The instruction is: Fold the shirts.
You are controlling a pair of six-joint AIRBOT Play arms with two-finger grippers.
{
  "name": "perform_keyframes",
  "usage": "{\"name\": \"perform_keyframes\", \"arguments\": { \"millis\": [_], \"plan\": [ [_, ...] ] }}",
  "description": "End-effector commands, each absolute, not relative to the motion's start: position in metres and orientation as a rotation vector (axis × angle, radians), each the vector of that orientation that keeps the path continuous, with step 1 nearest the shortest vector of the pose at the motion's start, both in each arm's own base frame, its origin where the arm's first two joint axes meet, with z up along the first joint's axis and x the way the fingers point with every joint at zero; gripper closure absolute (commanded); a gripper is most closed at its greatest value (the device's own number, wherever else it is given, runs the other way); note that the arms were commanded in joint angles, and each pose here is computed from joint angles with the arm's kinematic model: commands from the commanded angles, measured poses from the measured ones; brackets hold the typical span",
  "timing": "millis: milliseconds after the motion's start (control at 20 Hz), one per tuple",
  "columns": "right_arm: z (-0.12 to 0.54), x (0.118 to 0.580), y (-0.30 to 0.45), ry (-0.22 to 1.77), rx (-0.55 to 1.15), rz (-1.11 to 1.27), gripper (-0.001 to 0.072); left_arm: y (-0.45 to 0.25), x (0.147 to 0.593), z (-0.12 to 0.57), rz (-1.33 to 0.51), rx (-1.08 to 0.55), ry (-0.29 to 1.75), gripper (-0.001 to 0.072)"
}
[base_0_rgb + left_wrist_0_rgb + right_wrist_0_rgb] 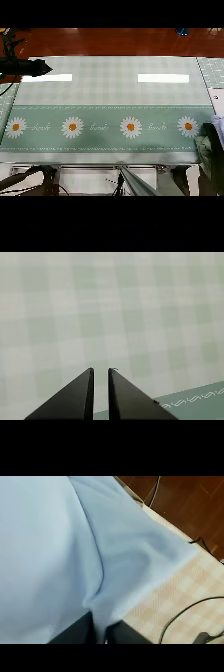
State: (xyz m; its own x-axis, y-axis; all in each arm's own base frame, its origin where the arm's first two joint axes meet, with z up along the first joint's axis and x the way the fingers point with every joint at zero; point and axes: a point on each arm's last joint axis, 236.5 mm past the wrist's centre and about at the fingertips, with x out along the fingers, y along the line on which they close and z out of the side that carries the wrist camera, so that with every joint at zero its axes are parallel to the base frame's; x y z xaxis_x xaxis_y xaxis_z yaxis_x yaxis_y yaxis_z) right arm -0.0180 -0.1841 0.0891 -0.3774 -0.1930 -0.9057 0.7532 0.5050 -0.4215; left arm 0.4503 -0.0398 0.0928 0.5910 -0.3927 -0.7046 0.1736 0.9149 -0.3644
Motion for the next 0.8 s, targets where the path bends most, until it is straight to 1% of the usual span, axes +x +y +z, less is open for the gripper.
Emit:
{"name": "perform_keyframes", "arguments": {
  "millis": [0,150,200,250,300,400,450,550,600,650,700,750],
  "plan": [
    [0.078,-0.026,-0.186,1.720,0.447,-1.080,0.0346,-0.038,0.451,0.092,-0.328,-0.263,0.880,0.0566],
    [0.076,-0.020,-0.196,1.682,0.407,-1.076,0.0339,-0.039,0.449,0.092,-0.332,-0.263,0.887,0.0562],
    [0.073,-0.004,-0.200,1.618,0.408,-1.046,0.0339,-0.039,0.449,0.093,-0.340,-0.249,0.881,0.0456],
    [0.072,0.024,-0.205,1.527,0.393,-0.975,0.0339,-0.040,0.449,0.096,-0.359,-0.213,0.869,0.0317],
    [0.078,0.062,-0.209,1.405,0.358,-0.880,0.0339,-0.044,0.447,0.101,-0.390,-0.165,0.854,0.0298],
    [0.116,0.156,-0.203,1.108,0.272,-0.652,0.0339,-0.059,0.443,0.121,-0.470,-0.046,0.811,0.0298],
    [0.143,0.202,-0.185,0.966,0.242,-0.529,0.0338,-0.066,0.442,0.132,-0.485,-0.006,0.787,0.0298],
    [0.186,0.265,-0.135,0.780,0.196,-0.303,0.0329,-0.080,0.436,0.140,-0.493,0.095,0.781,0.0297],
    [0.195,0.284,-0.109,0.742,0.170,-0.214,0.0218,-0.090,0.429,0.138,-0.493,0.132,0.804,0.0239],
    [0.194,0.294,-0.088,0.745,0.149,-0.153,0.0165,-0.102,0.420,0.132,-0.496,0.164,0.845,0.0099],
    [0.188,0.300,-0.071,0.774,0.122,-0.104,0.0165,-0.111,0.411,0.124,-0.492,0.198,0.893,0.0046],
    [0.179,0.305,-0.058,0.812,0.101,-0.076,0.0161,-0.117,0.403,0.116,-0.476,0.245,0.933,0.0046]
  ]
}}
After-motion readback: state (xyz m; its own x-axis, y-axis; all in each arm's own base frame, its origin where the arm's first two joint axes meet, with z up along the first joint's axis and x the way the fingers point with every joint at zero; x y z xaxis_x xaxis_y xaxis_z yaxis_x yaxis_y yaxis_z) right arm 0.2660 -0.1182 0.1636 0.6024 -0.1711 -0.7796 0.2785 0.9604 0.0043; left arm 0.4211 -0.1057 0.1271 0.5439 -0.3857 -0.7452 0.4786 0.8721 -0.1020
